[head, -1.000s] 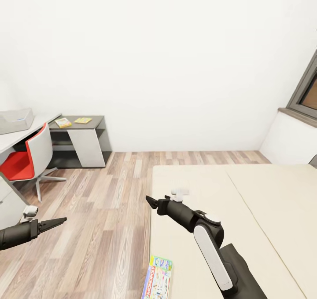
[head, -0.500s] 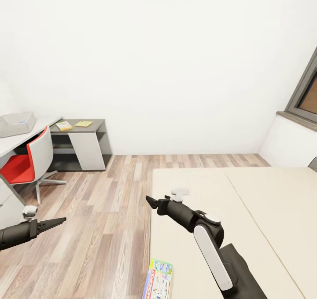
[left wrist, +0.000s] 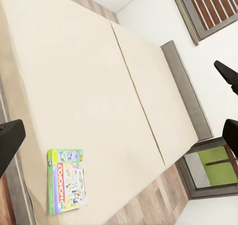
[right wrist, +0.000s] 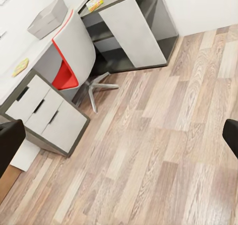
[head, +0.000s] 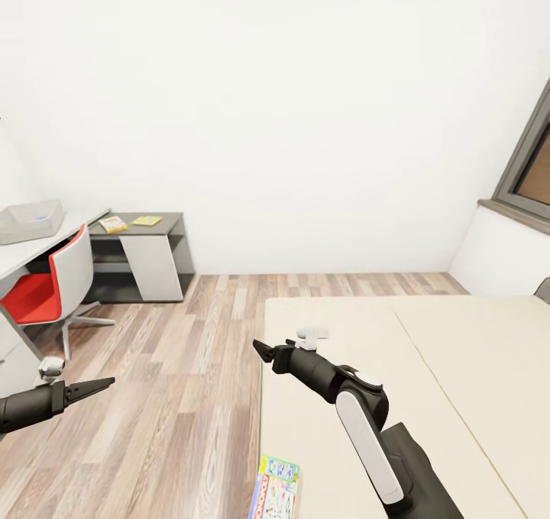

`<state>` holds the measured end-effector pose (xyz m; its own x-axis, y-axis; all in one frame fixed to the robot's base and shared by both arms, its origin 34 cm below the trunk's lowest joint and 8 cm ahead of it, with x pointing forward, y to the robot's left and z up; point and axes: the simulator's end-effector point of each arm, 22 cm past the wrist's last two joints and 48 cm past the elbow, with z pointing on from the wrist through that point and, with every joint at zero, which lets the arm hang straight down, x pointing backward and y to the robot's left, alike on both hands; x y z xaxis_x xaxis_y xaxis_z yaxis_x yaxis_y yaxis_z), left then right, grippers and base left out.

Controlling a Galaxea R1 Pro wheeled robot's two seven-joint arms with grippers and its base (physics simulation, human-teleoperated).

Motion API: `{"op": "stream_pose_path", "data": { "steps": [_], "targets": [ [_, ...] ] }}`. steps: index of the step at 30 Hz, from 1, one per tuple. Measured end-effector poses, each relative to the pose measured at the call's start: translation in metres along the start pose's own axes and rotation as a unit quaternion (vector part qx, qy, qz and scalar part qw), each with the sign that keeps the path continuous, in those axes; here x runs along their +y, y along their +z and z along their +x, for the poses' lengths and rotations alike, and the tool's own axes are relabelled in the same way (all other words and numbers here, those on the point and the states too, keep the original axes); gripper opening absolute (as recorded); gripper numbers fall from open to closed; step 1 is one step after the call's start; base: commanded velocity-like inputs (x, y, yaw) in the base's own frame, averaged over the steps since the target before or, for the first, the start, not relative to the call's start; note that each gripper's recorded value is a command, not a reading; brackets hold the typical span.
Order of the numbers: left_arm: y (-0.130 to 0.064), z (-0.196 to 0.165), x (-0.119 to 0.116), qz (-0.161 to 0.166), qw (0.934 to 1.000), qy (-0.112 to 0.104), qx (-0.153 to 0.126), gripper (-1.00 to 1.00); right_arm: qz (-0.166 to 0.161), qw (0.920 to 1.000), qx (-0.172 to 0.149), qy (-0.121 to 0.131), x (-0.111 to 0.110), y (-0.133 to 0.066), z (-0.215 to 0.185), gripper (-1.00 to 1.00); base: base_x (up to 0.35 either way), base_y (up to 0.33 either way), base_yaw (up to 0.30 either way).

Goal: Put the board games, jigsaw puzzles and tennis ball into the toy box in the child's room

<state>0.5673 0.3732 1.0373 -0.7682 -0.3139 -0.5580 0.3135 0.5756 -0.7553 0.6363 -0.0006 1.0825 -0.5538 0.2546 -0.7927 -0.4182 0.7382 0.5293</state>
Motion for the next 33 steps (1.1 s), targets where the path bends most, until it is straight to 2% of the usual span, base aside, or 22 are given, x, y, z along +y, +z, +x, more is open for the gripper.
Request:
{"op": "stream_pose_path", "data": {
  "steps": [15, 33],
  "targets": [
    [-0.0032, -0.0041, -0.0065, 0.003, 1.0, 0.007, -0.005, 1.0, -0.001, 1.0, -0.009, -0.002, 0.0033, -0.0044, -0.0081, 1.0, 0.0, 0.0, 0.042],
    [-0.0034, -0.0043, -0.0068, 0.003, 1.0, 0.007, -0.005, 1.0, 0.002, 1.0, -0.004, 0.001, 0.0002, -0.0031, -0.0045, 1.0, 0.0, 0.0, 0.001]
  ]
}}
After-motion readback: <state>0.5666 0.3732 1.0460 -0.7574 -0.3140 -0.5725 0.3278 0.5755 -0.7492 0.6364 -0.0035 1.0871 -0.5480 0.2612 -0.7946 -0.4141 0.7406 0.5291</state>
